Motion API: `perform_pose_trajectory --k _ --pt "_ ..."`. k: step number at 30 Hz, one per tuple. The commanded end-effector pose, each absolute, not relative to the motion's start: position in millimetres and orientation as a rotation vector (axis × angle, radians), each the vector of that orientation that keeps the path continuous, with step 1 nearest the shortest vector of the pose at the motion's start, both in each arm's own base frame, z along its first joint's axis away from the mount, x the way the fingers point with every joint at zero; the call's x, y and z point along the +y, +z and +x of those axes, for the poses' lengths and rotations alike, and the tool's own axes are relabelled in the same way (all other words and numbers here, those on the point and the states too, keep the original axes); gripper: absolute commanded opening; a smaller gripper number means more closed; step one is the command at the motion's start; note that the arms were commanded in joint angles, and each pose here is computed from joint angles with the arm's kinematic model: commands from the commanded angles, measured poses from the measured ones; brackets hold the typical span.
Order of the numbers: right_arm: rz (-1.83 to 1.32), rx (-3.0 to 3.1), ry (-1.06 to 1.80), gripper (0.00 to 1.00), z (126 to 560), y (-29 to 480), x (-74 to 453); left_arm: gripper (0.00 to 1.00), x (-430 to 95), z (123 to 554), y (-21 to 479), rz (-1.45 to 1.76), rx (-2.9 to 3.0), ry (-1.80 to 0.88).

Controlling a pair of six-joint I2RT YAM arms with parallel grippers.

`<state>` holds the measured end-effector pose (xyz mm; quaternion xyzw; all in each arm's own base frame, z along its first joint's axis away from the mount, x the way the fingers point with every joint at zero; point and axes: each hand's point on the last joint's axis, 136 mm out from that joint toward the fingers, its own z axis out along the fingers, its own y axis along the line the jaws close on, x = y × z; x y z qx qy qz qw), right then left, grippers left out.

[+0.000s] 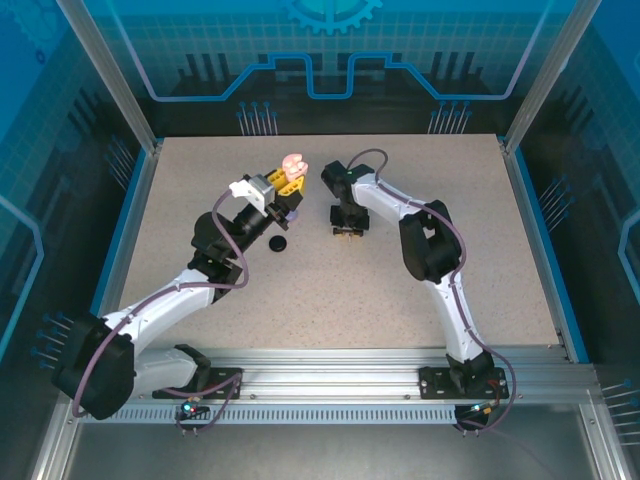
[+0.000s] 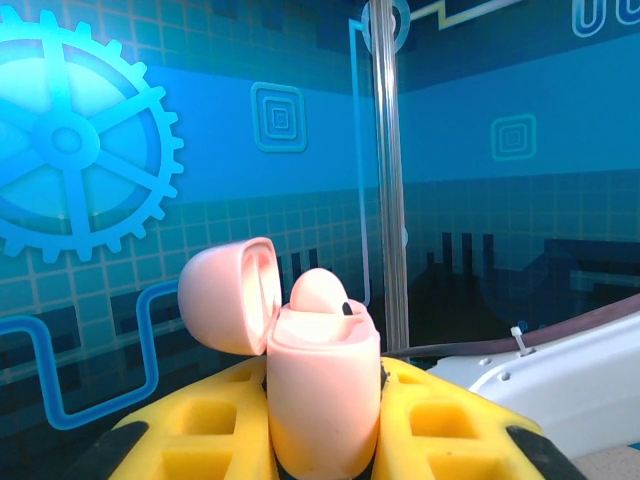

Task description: Insert wireless bluetooth earbuds into charging case

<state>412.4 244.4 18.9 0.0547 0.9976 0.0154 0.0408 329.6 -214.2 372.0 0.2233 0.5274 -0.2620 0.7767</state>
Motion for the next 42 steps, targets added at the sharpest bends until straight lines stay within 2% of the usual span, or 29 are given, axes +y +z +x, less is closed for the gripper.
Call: perform_pose_trajectory --k 1,15,25,28,34,42 --pt "0.187 3.108 -0.012 0.33 405 5 236 0.0 -210 327 377 0.471 1.107 -0.565" --pt "0.072 3.128 -0.113 0.28 400 -5 225 0.0 -212 329 377 0.474 1.111 -0.572" --pt "0.016 3.106 -0.076 0.12 400 2 225 0.0 -211 328 377 0.475 1.121 -0.575" --pt "0.014 3.071 -0.033 0.11 402 12 227 0.0 -212 327 377 0.477 1.121 -0.581" --pt "0.011 2.873 0.136 0.1 410 90 228 0.0 -211 324 380 0.48 1.114 -0.587" --pt "-0.044 2.523 0.41 0.1 392 244 222 0.0 -216 316 383 0.507 1.102 -0.615"
